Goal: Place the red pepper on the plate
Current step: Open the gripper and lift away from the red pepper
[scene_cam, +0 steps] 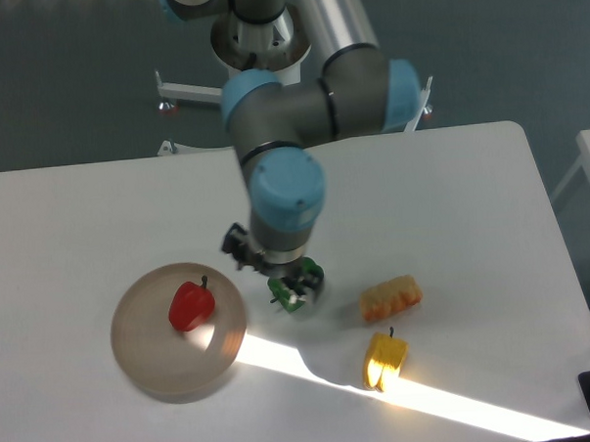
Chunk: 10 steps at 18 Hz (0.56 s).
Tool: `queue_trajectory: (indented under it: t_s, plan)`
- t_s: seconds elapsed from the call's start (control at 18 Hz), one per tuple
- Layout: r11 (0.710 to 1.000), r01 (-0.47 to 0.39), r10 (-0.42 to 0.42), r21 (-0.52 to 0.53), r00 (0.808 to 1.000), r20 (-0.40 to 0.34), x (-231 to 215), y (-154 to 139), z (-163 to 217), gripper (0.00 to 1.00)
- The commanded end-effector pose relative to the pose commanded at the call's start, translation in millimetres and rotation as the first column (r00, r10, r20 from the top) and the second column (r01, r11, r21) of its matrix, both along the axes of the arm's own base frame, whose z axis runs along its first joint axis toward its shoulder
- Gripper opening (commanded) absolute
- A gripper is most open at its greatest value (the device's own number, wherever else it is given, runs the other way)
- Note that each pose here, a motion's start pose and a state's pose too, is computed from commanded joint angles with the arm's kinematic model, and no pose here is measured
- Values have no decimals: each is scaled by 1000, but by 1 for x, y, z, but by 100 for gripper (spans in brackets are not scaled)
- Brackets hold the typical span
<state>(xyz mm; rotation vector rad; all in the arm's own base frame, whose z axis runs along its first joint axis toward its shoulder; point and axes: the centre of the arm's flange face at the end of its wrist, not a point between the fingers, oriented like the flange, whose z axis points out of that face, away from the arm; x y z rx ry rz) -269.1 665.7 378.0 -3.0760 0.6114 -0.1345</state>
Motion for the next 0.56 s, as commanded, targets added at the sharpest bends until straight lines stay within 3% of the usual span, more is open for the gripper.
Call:
queue_trajectory:
  t_s: [0.56]
  plan:
    - [1000,19,-19,14,1000,-17,-8,-1,1,100]
